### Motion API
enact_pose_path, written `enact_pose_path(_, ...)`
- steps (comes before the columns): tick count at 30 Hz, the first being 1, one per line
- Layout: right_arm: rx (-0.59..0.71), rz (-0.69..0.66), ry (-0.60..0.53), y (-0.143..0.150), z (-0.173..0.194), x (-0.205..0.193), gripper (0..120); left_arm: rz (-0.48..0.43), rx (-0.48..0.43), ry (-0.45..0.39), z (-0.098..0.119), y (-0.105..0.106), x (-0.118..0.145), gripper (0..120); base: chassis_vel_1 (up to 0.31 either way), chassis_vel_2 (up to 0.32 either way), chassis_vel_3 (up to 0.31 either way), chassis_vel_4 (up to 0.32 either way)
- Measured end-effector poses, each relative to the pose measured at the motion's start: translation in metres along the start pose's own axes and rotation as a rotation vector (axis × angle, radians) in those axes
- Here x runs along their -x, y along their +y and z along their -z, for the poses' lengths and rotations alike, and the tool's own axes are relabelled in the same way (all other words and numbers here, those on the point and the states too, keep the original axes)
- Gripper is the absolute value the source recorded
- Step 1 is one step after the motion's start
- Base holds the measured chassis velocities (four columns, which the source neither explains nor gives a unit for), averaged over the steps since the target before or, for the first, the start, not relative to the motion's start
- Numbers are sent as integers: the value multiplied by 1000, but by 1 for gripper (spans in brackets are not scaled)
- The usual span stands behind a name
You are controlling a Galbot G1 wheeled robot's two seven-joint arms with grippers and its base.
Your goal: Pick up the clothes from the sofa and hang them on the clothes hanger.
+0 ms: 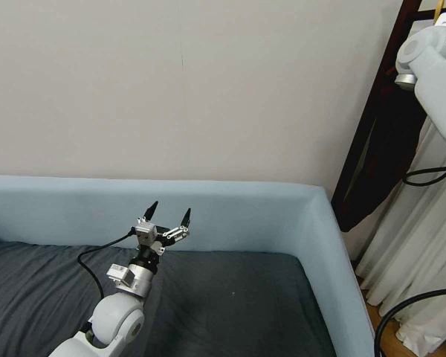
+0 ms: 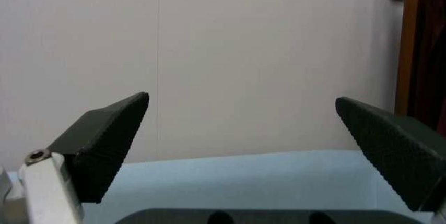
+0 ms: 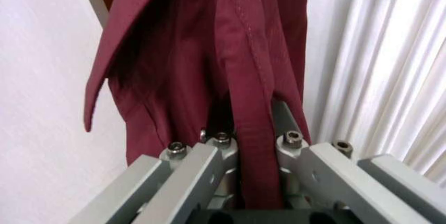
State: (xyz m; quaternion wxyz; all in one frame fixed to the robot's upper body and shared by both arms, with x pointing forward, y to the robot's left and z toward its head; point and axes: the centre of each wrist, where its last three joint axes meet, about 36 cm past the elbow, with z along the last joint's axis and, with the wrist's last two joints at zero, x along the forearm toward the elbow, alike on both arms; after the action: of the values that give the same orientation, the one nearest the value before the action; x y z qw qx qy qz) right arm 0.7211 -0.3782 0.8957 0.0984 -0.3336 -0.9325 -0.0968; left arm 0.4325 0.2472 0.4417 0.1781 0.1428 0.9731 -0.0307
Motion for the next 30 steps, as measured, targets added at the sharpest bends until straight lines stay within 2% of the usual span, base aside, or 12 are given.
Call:
enact_pose_path(9, -24, 21, 0, -3, -9, 0, 1, 1, -3, 3, -1, -1, -2, 100, 0, 0, 0, 0)
enact_pose_path(11, -34, 32, -5, -3, -10, -2, 5, 2, -3, 2, -1, -2, -1, 100, 0, 0, 0, 0)
enact_pose_path(14, -70, 67, -28, -5, -17, -9, 17, 2, -6, -1, -2, -3, -1, 100, 0, 0, 0, 0)
enact_pose_path(15, -70, 67, -28, -5, -17, -9, 17, 2, -6, -1, -2, -3, -1, 100, 0, 0, 0, 0)
enact_pose_path(19, -170, 134, -78, -13, -42, -37, 36, 0, -7, 0, -3, -7, -1, 100, 0, 0, 0, 0)
enact_pose_path(20, -170, 134, -78, -13, -42, -37, 36, 0, -7, 0, -3, -7, -1, 100, 0, 0, 0, 0)
enact_pose_path(24, -247, 189, -125, -29, -64, -74, 55, 0, -4, 3, -3, -7, -4, 100, 0, 0, 0, 0)
enact_pose_path(25, -247, 189, -125, -29, -64, -74, 55, 0, -4, 3, -3, -7, -4, 100, 0, 0, 0, 0)
enact_pose_path(29, -311, 253, -169, -52, -87, -113, 73, 0, -5, 7, -5, -10, -6, 100, 0, 0, 0, 0)
enact_pose_path(30, -311, 253, -169, -52, -87, -113, 73, 0, -5, 7, -5, -10, -6, 100, 0, 0, 0, 0)
